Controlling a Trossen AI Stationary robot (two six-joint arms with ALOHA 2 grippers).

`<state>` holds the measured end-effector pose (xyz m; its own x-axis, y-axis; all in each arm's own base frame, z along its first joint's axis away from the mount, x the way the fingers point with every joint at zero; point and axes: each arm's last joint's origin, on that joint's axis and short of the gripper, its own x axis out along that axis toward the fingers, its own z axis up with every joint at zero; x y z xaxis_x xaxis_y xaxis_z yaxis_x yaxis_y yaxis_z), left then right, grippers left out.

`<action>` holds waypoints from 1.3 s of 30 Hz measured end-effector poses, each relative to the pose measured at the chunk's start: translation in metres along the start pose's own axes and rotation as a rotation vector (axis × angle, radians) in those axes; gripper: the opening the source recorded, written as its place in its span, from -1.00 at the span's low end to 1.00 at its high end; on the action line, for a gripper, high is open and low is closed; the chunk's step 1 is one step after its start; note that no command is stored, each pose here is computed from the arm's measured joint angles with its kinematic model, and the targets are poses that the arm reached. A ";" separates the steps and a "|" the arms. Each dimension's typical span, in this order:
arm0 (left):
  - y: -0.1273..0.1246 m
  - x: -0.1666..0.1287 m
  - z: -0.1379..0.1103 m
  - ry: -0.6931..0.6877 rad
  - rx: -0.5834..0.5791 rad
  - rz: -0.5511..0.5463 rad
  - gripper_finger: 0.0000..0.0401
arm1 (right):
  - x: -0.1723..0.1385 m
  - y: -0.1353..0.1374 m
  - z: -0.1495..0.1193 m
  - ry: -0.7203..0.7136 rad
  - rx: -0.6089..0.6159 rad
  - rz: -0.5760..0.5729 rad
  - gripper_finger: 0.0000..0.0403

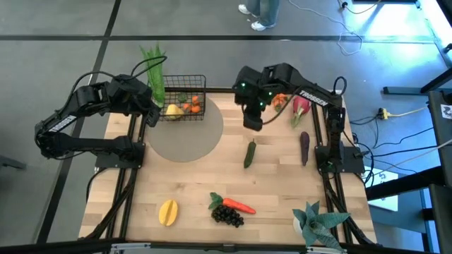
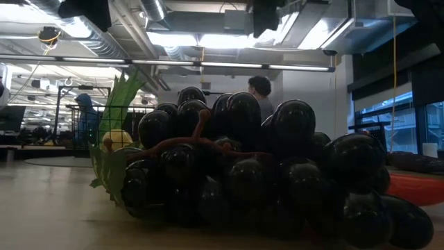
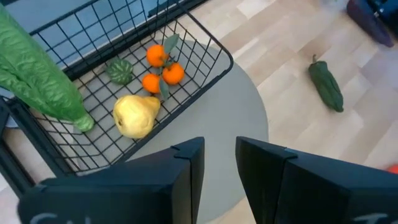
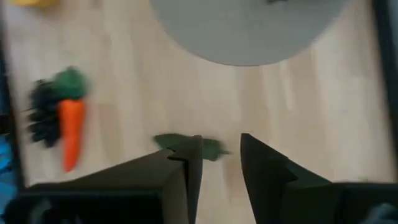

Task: Build produce basket
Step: Put the dark purple grapes into the wire basket

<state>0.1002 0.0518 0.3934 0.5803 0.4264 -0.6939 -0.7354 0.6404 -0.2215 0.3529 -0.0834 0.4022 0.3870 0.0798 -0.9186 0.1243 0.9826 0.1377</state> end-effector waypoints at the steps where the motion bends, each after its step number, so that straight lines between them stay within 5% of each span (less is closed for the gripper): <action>1: 0.000 0.000 -0.001 0.010 -0.005 0.005 -0.60 | 0.001 0.004 0.000 0.000 -0.012 0.020 -0.52; 9: 0.003 0.000 -0.005 0.057 -0.015 0.024 -0.60 | -0.024 0.029 -0.011 -0.057 -0.032 0.007 -0.52; 16: 0.002 0.000 -0.005 0.057 -0.015 0.023 -0.60 | -0.060 0.038 -0.028 -0.150 0.110 -0.072 -0.52; 20: 0.002 0.000 -0.005 0.057 -0.014 0.023 -0.60 | -0.060 0.052 -0.030 -0.147 0.156 -0.014 -0.52; 26: 0.002 0.000 -0.005 0.056 -0.006 0.022 -0.60 | -0.051 0.084 -0.035 -0.097 0.101 0.064 -0.52; 33: 0.000 0.000 -0.006 0.087 0.114 -0.056 -0.60 | -0.022 0.105 -0.061 0.025 0.306 -0.028 -0.52; 39: -0.003 -0.001 -0.008 0.123 0.244 -0.181 -0.60 | 0.022 0.141 -0.066 0.077 0.381 0.140 -0.52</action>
<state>0.0992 0.0446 0.3893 0.6361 0.2206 -0.7394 -0.5102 0.8391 -0.1886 0.3184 0.0680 0.3771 0.3563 0.2353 -0.9042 0.4098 0.8304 0.3776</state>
